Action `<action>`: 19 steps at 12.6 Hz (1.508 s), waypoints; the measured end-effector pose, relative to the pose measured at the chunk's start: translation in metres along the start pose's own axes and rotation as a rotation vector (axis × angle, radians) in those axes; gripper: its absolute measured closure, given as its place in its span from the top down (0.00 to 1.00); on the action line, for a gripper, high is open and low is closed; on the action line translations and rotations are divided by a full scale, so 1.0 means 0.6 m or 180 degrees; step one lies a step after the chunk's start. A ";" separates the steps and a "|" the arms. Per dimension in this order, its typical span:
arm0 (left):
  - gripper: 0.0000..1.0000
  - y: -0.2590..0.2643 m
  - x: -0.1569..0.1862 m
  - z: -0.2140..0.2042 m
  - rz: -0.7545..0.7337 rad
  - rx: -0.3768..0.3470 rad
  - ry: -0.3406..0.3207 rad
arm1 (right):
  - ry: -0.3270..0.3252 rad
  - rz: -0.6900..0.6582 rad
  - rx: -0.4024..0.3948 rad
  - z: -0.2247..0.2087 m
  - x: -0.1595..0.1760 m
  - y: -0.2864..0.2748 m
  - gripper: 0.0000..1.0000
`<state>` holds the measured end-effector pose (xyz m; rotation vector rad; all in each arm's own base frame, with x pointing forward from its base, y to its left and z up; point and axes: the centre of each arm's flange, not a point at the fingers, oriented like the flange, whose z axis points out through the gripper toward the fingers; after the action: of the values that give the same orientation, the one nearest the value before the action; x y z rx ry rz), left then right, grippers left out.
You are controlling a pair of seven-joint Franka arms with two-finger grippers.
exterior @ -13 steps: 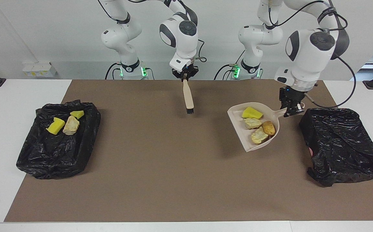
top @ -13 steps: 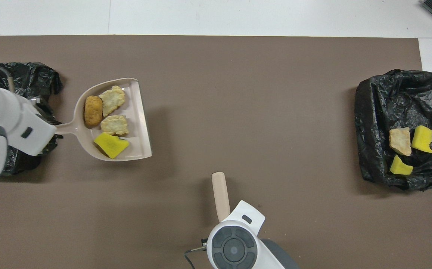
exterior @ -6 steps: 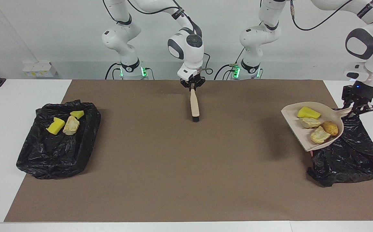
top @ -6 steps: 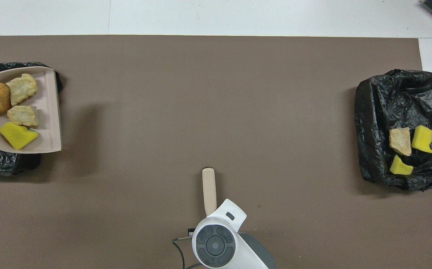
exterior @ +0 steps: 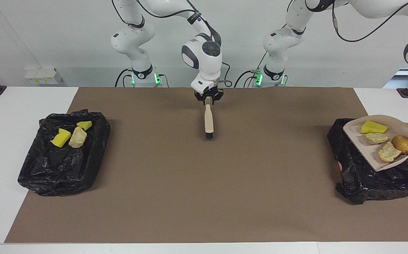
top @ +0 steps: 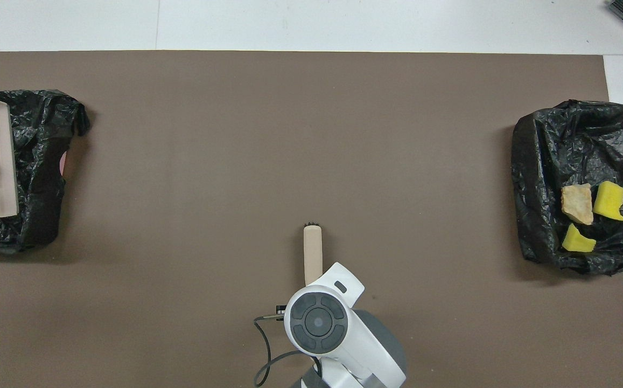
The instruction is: Sweep and dump trash in bin
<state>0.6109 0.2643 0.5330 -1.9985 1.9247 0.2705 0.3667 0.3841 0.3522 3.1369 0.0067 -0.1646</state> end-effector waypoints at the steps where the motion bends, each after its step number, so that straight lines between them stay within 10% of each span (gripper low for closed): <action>1: 0.32 -0.009 -0.002 0.011 0.0089 -0.0014 -0.0154 | -0.0045 -0.0006 -0.0029 -0.021 0.015 0.011 0.71; 4: 0.32 -0.027 0.004 0.016 0.0433 -0.0081 -0.0669 | -0.0161 -0.0141 -0.0055 -0.127 0.066 0.057 1.00; 13: 0.32 -0.056 0.029 -0.057 0.0685 0.0021 -0.1653 | 0.0102 -0.0739 0.0007 -0.371 0.212 0.344 1.00; 19: 0.32 -0.047 0.067 -0.147 0.0598 0.0094 -0.1568 | 0.0262 -0.0685 -0.0051 -0.418 0.253 0.591 1.00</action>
<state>0.6322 0.1939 0.6027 -1.5443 1.7731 0.7050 0.5452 0.0302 0.5860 3.1174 0.3441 -0.0346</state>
